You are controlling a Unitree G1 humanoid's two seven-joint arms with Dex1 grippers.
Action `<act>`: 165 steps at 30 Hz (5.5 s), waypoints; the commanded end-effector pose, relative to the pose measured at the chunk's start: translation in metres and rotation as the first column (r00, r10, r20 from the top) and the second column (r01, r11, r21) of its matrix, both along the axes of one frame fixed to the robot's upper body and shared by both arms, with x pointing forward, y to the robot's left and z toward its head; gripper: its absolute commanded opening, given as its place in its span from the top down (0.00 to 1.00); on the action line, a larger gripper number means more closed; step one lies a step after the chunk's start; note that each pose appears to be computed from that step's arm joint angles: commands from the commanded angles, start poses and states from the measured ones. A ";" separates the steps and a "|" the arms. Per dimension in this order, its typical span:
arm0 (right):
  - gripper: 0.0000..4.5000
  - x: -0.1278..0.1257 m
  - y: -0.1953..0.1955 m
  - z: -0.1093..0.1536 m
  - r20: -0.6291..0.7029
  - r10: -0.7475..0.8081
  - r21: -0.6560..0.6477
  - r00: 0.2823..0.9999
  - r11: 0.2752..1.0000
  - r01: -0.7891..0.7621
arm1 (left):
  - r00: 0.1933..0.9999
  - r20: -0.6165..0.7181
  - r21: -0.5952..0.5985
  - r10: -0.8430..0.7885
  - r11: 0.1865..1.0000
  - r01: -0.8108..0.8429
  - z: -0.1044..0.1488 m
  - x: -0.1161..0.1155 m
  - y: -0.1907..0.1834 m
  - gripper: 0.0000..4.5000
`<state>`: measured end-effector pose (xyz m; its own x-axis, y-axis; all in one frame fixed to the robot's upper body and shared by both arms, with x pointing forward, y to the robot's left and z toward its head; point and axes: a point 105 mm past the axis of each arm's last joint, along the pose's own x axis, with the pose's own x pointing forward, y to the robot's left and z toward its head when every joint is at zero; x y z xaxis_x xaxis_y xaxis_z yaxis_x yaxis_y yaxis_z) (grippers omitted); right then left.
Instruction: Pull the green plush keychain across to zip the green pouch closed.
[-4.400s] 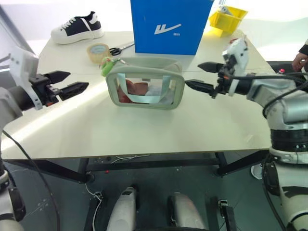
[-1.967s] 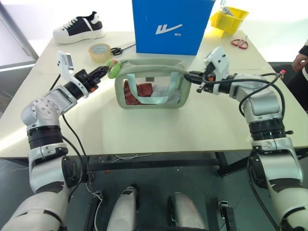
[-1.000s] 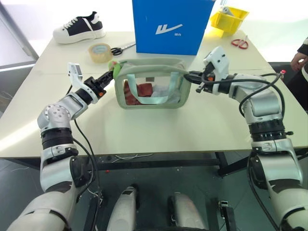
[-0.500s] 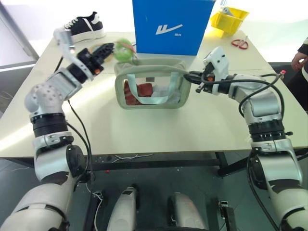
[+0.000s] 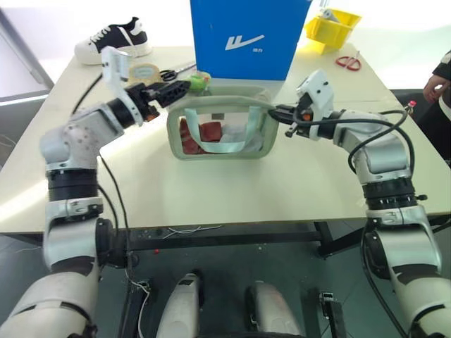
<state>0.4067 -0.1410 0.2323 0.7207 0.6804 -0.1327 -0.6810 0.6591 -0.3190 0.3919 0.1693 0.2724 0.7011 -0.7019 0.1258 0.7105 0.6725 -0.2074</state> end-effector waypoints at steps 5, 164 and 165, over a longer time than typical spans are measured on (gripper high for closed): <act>1.00 -0.002 -0.004 0.017 0.055 -0.006 0.006 0.998 1.000 0.006 | 0.998 0.065 0.268 -0.018 0.963 0.000 -0.034 -0.008 -0.006 0.01; 0.98 0.003 -0.019 -0.073 -0.082 -0.229 -0.143 0.970 0.966 0.216 | 0.990 0.128 0.447 -0.050 0.895 -0.012 -0.054 -0.014 0.010 1.00; 0.98 0.002 -0.020 -0.067 -0.081 -0.214 -0.138 0.973 0.970 0.202 | 0.991 0.127 0.448 -0.049 0.894 -0.014 -0.055 -0.014 0.011 1.00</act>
<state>0.4073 -0.1581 0.1351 0.8086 0.4670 -0.3580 -0.5766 0.7499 -0.3242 0.3789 0.1720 0.2054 0.6653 -0.7347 -0.1327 0.7459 0.6462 0.1615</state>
